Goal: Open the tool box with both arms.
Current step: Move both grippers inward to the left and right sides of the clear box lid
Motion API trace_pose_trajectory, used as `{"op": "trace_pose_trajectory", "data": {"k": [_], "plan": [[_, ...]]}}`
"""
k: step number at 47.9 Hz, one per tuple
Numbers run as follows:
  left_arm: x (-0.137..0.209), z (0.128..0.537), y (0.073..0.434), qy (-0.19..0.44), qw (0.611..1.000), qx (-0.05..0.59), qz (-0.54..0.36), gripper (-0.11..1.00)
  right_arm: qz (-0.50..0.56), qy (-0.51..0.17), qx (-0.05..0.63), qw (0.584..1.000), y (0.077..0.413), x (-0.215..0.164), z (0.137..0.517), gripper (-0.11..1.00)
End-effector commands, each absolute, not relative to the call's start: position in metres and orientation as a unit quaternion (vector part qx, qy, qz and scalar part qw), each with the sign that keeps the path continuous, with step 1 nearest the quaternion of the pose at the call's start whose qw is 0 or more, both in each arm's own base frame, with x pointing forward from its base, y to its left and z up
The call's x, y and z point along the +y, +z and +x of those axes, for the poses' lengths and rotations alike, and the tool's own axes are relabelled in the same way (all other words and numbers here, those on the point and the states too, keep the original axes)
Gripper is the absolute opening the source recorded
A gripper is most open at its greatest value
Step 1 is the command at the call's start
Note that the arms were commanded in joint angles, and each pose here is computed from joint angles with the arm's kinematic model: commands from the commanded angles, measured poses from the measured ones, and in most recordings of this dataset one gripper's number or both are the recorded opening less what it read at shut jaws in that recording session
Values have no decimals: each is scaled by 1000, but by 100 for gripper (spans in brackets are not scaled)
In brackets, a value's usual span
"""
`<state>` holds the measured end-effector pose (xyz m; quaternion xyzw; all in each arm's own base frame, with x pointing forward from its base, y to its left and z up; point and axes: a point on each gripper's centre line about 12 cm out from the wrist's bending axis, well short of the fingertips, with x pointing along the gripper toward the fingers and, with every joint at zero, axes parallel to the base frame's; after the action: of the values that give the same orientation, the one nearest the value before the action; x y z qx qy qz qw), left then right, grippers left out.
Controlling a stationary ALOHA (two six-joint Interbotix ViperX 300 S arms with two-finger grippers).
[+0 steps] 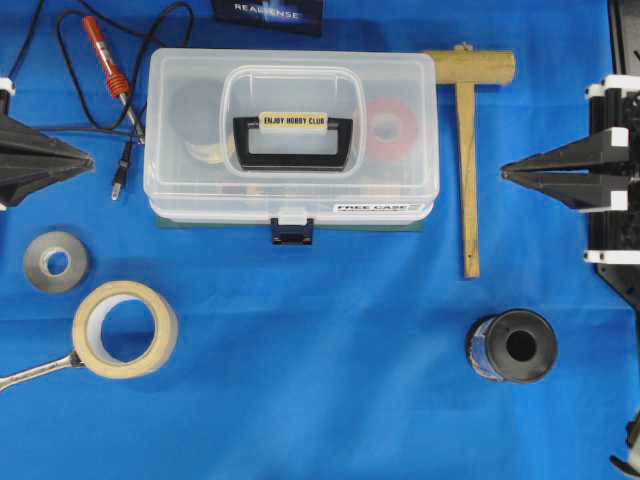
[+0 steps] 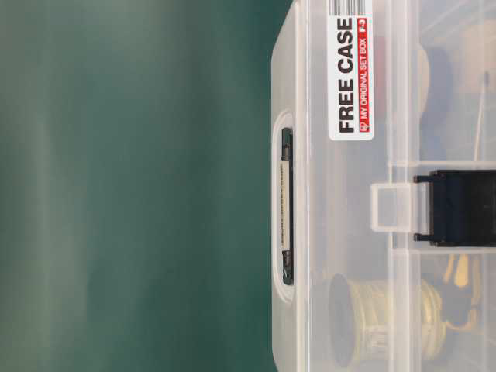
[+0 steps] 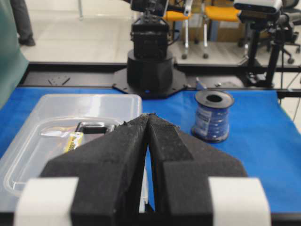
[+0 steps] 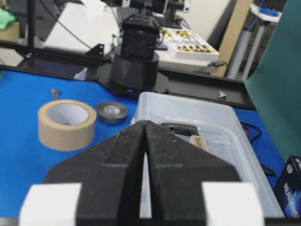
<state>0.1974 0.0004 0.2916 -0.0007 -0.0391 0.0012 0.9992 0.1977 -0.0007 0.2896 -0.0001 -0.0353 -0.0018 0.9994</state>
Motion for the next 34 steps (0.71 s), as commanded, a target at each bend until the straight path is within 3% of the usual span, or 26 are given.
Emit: {"op": "trace_pose_trajectory", "data": {"k": [1,31,34], "plan": [[2,200,300,5,999,-50,-2,0,2,-7,-49,999,301,-3,201,0],[2,201,292,6,1000,-18,3,1,10,-30,14,999,292,-12,202,0],[2,201,291,5,1000,-13,3,9,10,-30,20,999,291,-12,202,1]]}}
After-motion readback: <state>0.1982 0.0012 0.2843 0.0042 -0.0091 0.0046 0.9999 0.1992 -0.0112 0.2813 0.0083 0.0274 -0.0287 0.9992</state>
